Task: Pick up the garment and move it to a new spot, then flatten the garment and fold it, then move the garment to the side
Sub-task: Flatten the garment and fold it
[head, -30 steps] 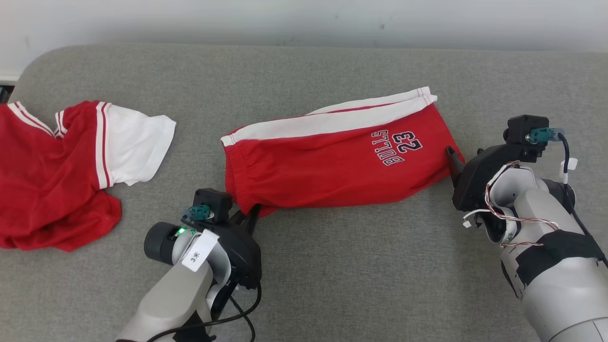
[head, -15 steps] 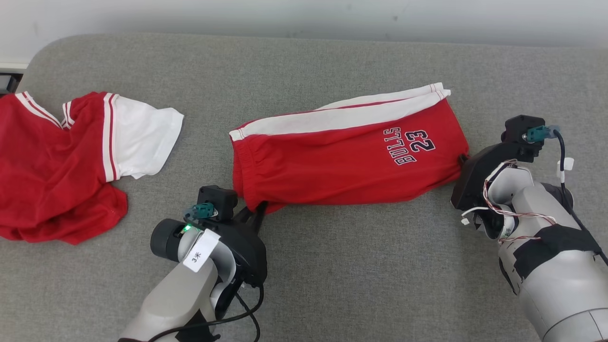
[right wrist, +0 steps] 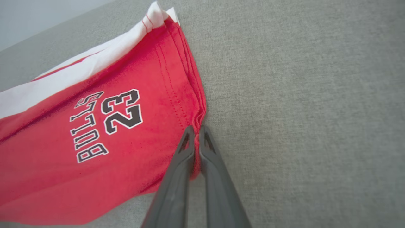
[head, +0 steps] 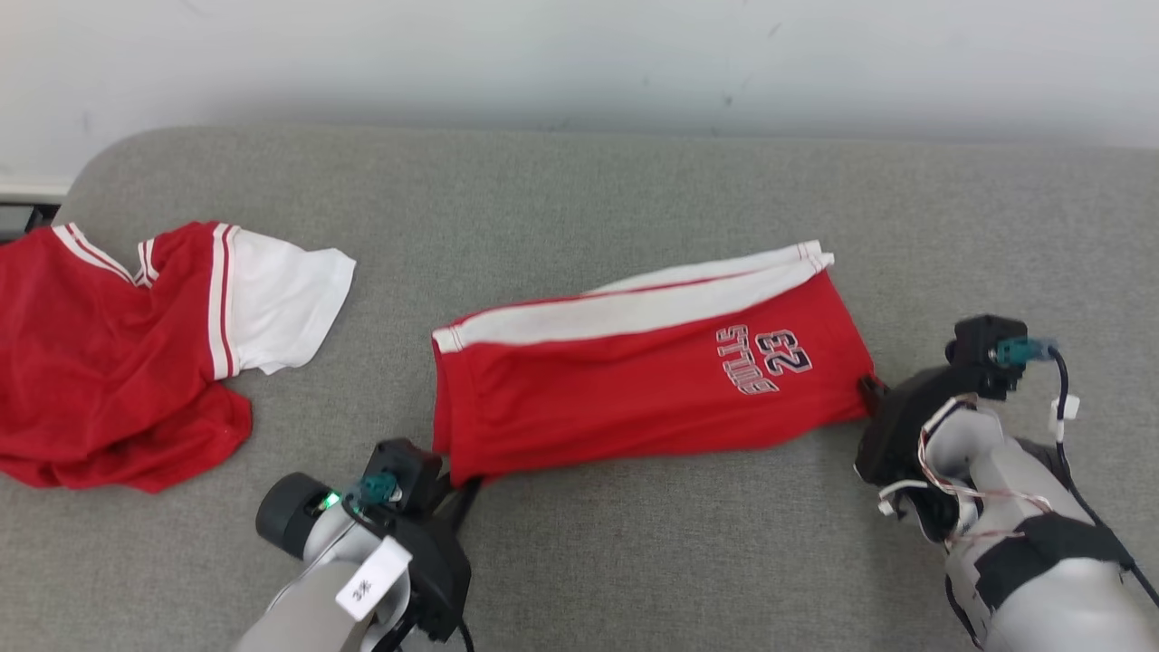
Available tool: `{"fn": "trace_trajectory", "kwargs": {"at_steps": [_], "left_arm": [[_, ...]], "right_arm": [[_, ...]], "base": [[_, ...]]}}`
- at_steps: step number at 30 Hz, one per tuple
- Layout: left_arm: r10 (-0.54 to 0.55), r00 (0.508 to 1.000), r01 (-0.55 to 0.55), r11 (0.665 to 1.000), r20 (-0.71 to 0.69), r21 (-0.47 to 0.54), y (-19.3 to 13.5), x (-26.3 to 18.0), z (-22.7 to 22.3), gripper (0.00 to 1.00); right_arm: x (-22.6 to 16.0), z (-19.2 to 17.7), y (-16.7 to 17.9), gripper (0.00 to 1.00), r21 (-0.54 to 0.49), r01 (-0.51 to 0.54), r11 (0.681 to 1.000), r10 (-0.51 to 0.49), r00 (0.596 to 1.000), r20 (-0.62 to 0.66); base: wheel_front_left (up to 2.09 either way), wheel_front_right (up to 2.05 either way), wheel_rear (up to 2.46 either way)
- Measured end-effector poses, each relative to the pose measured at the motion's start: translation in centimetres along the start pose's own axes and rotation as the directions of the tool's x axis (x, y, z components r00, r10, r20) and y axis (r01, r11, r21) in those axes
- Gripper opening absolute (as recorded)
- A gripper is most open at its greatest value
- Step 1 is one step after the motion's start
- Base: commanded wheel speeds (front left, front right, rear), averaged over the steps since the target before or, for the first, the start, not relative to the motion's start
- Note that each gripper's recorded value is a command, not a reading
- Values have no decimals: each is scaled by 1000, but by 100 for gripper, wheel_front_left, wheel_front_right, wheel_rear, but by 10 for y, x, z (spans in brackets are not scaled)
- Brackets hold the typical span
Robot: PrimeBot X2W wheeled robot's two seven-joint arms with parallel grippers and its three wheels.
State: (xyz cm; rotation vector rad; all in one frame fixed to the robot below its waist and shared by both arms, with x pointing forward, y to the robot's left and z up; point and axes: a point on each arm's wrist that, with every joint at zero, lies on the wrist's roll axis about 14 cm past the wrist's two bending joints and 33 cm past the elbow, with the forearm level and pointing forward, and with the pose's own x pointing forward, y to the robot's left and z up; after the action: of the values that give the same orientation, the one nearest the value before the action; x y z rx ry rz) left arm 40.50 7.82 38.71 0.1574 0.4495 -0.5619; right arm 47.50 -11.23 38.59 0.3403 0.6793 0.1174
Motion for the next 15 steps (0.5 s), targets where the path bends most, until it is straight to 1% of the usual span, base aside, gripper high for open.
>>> {"fn": "trace_trajectory", "kwargs": {"at_steps": [3, 4, 6, 10, 15], "left_arm": [[-30, 1000, 30, 997, -8, 66, -7, -9, -6, 0], [-50, 999, 50, 994, -11, 94, -12, -12, -8, 0], [-83, 996, 83, 990, -5, 114, -25, -18, -10, 0], [-125, 992, 124, 984, -4, 129, -43, -31, -19, 0], [-138, 990, 136, 983, 9, 123, -49, -42, -20, 0]], "right_arm": [[-12, -7, -14, 0, 1, 22, 1000, -22, 1000, 9], [-17, -10, -19, 0, 4, 32, 999, -32, 999, 11], [-26, -18, -27, 0, 7, 43, 999, -43, 999, 16], [-43, -34, -33, 0, 29, 45, 999, -46, 998, 35], [-58, -47, -30, 0, 41, 25, 999, -27, 998, 62]], "base": [[0, 0, 0], [0, 0, 0], [0, 0, 0], [0, 0, 0], [0, 0, 0]]}}
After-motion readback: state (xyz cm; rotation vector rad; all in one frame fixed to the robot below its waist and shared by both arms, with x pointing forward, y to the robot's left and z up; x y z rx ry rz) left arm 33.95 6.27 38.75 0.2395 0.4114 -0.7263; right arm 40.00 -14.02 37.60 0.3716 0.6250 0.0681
